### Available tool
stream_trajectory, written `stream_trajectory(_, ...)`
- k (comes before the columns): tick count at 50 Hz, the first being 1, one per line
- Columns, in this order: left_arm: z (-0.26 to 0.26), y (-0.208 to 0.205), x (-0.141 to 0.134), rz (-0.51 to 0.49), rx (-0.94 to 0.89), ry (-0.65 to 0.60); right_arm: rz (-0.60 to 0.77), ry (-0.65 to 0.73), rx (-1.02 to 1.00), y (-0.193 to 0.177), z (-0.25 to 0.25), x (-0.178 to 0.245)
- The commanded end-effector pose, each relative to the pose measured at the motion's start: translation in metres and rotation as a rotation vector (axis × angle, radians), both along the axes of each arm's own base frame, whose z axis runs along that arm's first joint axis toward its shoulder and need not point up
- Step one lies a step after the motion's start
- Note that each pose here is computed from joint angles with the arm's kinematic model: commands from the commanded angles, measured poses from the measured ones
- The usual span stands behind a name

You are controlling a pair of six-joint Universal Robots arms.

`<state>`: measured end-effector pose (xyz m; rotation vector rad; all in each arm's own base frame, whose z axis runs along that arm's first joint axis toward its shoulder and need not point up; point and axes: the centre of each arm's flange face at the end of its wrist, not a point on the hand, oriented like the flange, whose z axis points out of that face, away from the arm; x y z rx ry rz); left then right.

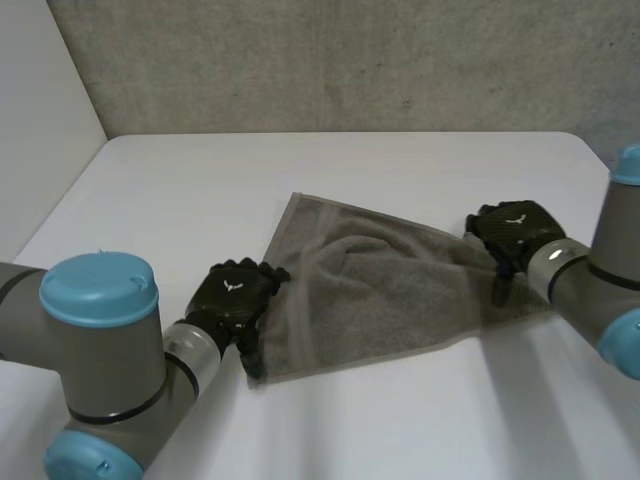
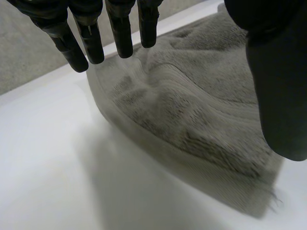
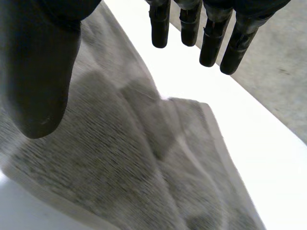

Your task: Fold the towel.

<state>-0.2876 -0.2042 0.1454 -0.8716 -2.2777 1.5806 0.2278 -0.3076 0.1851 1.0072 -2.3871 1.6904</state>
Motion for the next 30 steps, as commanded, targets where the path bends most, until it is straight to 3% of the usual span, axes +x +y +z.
stream_trajectory(1, -0.006, 0.006, 0.002, -0.003, 0.020, -0.014, -0.036, 0.030, 0.028, -0.001, -0.009, -0.020)
stream_trajectory(30, -0.030, -0.003, -0.006, -0.051, -0.021, -0.100, -0.054, 0.033, 0.064, 0.008, -0.031, -0.044)
